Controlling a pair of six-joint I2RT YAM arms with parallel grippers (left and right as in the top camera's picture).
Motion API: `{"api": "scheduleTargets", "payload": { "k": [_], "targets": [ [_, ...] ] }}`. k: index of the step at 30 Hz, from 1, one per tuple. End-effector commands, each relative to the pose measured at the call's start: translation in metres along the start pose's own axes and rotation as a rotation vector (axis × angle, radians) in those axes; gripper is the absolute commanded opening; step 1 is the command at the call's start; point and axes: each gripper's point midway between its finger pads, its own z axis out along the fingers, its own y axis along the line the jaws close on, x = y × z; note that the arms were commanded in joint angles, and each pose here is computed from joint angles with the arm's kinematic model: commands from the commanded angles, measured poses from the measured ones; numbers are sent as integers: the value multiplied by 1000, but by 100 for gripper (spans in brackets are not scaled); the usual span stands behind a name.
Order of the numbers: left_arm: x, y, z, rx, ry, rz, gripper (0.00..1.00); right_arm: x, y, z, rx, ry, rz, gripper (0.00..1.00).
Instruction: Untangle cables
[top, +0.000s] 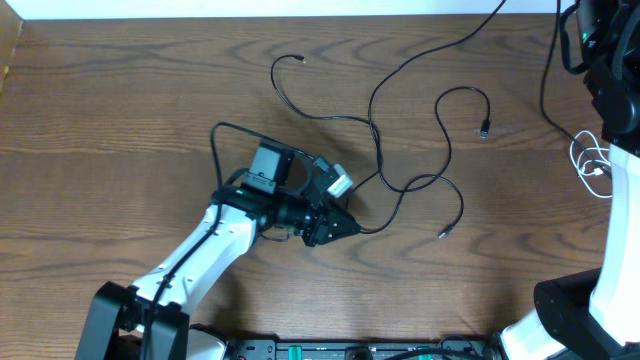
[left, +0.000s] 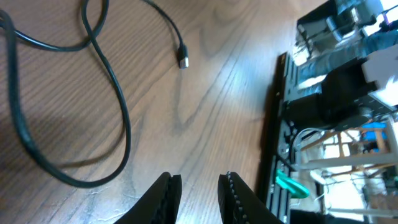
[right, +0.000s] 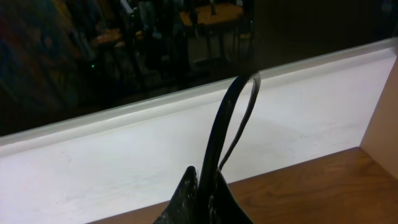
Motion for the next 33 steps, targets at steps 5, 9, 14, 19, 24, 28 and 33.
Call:
{"api": "scheduleTargets", "payload": {
  "k": [5, 9, 14, 19, 24, 28, 33],
  "targets": [
    [13, 27, 17, -141, 84, 18, 26, 0, -2, -4, 0, 7, -15, 1],
    [7, 41, 21, -194, 66, 23, 26, 2, -2, -4, 2, 14, -19, 1],
    [-7, 61, 19, -290, 15, 11, 26, 4, -3, -4, 4, 20, -21, 1],
    [-18, 65, 18, -319, -26, 15, 25, 5, -3, -4, 5, 26, -24, 1],
    [-19, 65, 18, -318, -30, 20, 50, 6, -3, -4, 6, 28, -25, 1],
    [-19, 65, 18, -319, -30, 22, 69, 6, -3, -4, 6, 29, -25, 1],
    [-19, 73, 15, -366, -27, 20, 70, 6, -4, -4, 6, 29, -25, 1]
  ]
}}
